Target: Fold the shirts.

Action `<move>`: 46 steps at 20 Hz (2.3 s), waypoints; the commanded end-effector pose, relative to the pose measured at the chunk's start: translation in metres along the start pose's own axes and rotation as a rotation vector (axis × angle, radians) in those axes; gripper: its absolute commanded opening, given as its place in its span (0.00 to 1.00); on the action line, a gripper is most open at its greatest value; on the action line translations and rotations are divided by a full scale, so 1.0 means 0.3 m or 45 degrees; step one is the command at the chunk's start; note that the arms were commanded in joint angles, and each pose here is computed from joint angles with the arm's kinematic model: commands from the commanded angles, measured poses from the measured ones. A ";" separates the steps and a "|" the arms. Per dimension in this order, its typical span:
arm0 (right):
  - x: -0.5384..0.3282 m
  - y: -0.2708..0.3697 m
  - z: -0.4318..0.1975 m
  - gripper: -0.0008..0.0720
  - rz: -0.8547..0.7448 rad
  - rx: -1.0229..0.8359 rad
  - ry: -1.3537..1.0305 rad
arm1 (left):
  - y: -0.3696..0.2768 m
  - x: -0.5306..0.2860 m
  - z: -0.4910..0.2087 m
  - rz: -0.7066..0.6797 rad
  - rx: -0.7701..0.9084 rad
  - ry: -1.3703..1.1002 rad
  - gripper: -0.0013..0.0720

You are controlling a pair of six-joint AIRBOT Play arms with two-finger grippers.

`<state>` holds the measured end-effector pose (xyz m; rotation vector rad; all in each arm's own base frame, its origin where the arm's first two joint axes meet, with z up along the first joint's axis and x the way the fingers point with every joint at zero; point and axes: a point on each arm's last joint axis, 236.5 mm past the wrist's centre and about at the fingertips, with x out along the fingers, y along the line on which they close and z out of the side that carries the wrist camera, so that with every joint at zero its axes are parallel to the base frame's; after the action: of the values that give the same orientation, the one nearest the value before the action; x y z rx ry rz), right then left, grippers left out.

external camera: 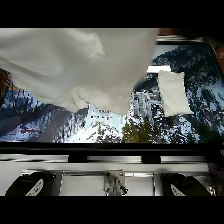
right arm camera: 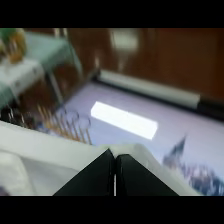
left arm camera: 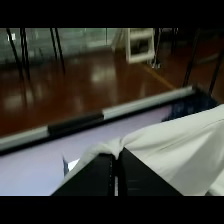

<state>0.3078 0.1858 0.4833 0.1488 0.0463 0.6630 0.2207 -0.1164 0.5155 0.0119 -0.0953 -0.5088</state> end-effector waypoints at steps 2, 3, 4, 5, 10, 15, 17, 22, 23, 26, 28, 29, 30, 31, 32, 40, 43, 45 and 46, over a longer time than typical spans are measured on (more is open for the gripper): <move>-0.294 0.154 0.302 0.12 0.062 -0.084 -0.356 | -0.113 -0.178 0.209 -0.053 0.049 -0.209 0.07; -0.287 0.155 0.278 0.12 0.064 -0.086 -0.316 | -0.090 -0.173 0.180 -0.017 0.072 -0.161 0.07; -0.272 0.148 0.243 0.12 0.058 -0.091 -0.258 | -0.059 -0.165 0.143 0.030 0.096 -0.100 0.07; -0.245 0.131 0.193 0.12 0.046 -0.088 -0.177 | -0.018 -0.158 0.101 0.088 0.103 -0.029 0.07; 0.000 -0.071 -0.256 0.12 -0.100 0.042 0.486 | 0.166 -0.042 -0.180 0.272 0.030 0.296 0.07; 0.388 -0.339 -0.778 0.12 -0.216 0.181 0.950 | 0.295 0.168 -0.814 0.274 -0.137 0.859 0.07; 0.569 -0.417 -0.967 0.12 -0.230 0.291 0.967 | 0.361 0.235 -1.059 0.306 -0.179 1.023 0.07; 0.795 -0.509 -1.266 0.12 -0.293 0.610 0.928 | 0.498 0.319 -1.463 0.460 -0.496 1.294 0.07; 0.797 -0.520 -1.312 0.12 -0.304 0.610 0.960 | 0.485 0.333 -1.518 0.466 -0.583 1.327 0.07; 0.781 -0.518 -1.426 0.12 -0.325 0.680 1.069 | 0.383 0.400 -1.642 0.360 -0.759 1.399 0.07; 0.743 -0.498 -1.444 0.46 -0.317 0.689 1.147 | 0.328 0.397 -1.692 0.312 -0.839 1.470 0.14; 0.700 -0.506 -1.434 0.76 -0.303 0.637 1.199 | 0.315 0.378 -1.699 0.299 -0.863 1.511 0.48; 0.646 -0.532 -1.422 0.76 -0.312 0.581 1.257 | 0.316 0.341 -1.698 0.290 -0.868 1.567 0.78; 0.549 -0.594 -1.410 0.76 -0.373 0.515 1.355 | 0.327 0.292 -1.693 0.272 -0.860 1.635 0.85; 0.424 -0.671 -1.394 0.76 -0.465 0.470 1.472 | 0.350 0.222 -1.685 0.251 -0.841 1.717 0.85; -0.255 -0.834 -1.267 0.76 -0.702 0.767 1.713 | 0.287 -0.256 -1.862 0.285 -1.253 1.919 0.83; -0.339 -0.711 -1.384 0.76 -0.577 1.114 1.671 | 0.221 -0.263 -1.936 0.240 -1.409 1.766 0.83; -0.354 -0.673 -1.430 0.76 -0.564 1.170 1.647 | 0.243 -0.276 -1.968 0.267 -1.418 1.729 0.82; -0.359 -0.660 -1.448 0.76 -0.560 1.169 1.658 | 0.252 -0.280 -1.975 0.262 -1.414 1.723 0.82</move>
<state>0.3280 0.0076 0.0375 0.4431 1.5894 0.1294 0.2435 -0.0169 -0.0664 -0.6787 1.5503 -0.1901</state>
